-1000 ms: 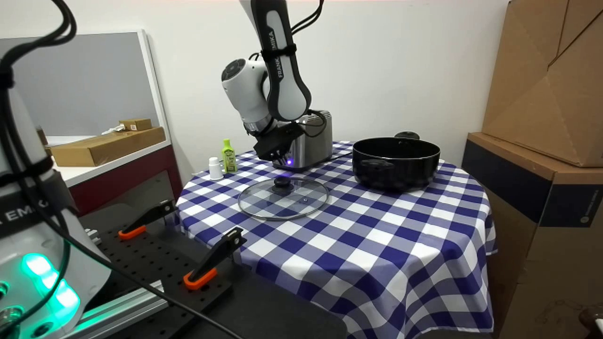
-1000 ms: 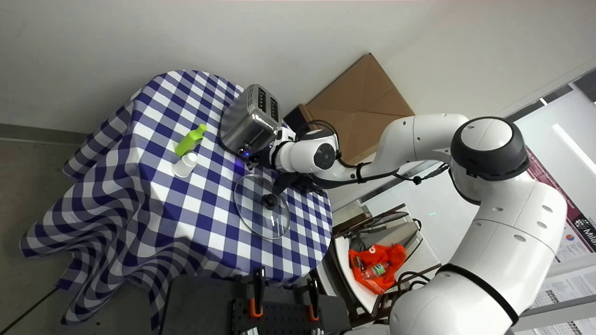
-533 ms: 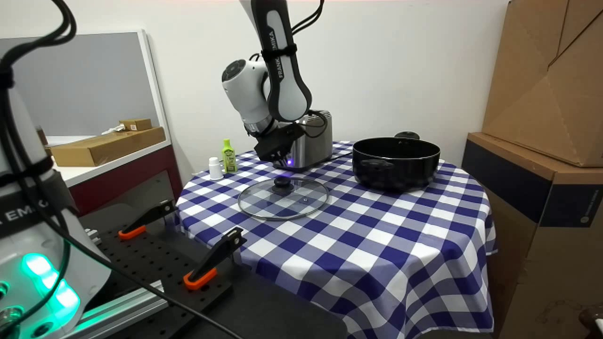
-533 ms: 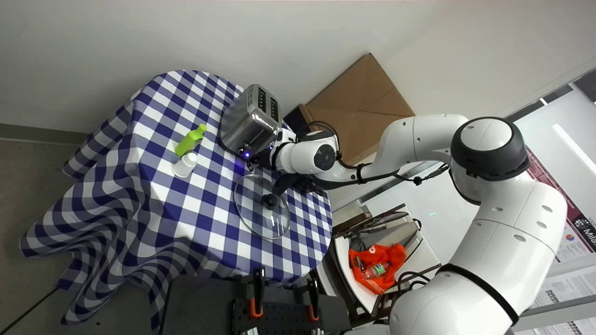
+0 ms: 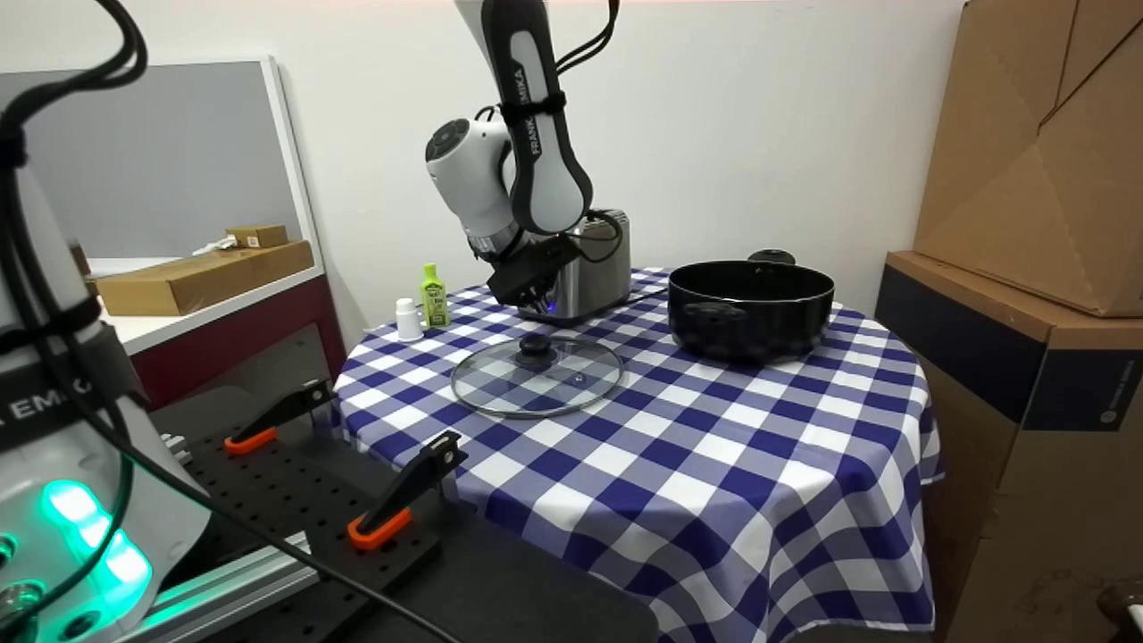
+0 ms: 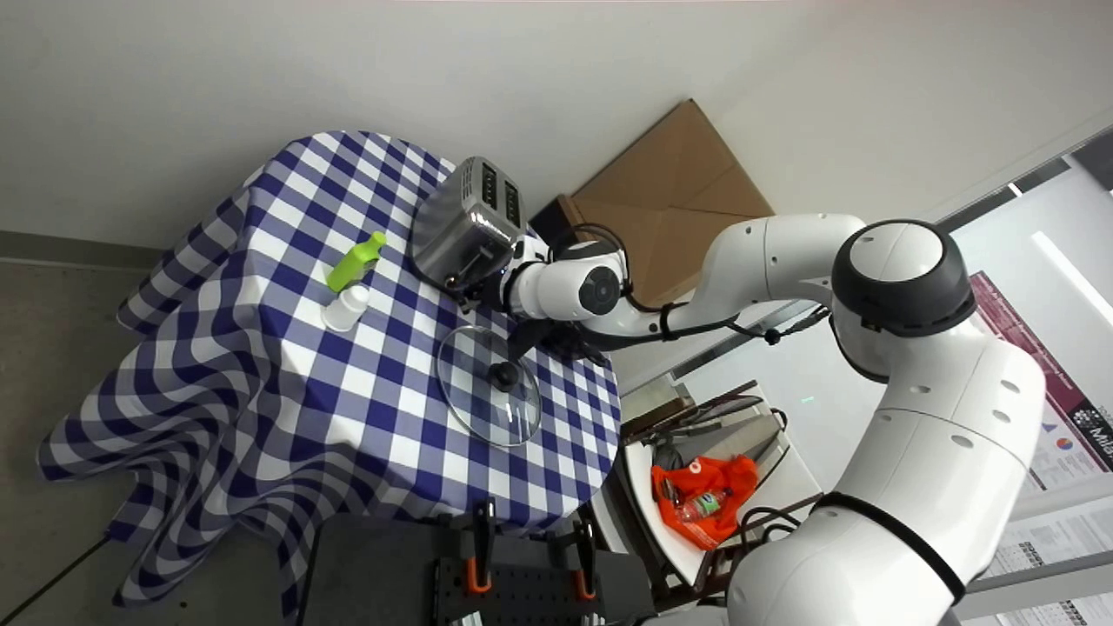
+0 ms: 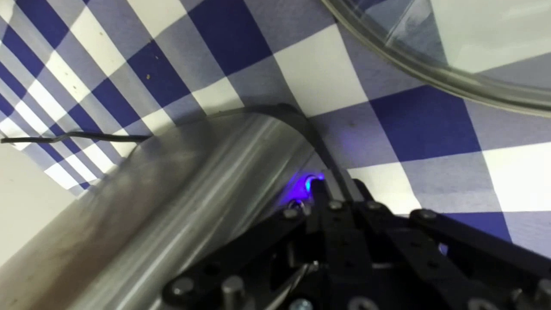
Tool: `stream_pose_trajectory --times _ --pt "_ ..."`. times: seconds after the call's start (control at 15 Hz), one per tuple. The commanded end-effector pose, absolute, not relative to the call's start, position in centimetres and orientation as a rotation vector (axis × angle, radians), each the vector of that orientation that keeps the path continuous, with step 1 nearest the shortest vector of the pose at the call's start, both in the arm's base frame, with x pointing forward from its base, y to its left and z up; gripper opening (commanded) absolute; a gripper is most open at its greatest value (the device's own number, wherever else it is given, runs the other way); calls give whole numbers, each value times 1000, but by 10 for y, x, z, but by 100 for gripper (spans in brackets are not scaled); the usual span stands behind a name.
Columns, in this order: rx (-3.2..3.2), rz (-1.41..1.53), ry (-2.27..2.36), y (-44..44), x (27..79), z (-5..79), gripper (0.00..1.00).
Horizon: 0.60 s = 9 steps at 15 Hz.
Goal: Switch off the toaster
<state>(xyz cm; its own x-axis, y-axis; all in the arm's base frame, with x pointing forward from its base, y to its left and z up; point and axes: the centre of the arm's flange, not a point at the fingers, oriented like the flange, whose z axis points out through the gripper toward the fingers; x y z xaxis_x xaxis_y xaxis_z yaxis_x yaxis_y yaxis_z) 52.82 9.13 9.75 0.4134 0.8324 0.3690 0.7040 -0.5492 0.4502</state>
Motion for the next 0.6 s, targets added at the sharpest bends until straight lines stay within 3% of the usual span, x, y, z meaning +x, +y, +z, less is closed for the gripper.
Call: stream_pose_trajectory --times 0.0,0.53 --pt "2436 859 1360 97 539 90 0" --pt "2708 649 1124 71 518 145 0"
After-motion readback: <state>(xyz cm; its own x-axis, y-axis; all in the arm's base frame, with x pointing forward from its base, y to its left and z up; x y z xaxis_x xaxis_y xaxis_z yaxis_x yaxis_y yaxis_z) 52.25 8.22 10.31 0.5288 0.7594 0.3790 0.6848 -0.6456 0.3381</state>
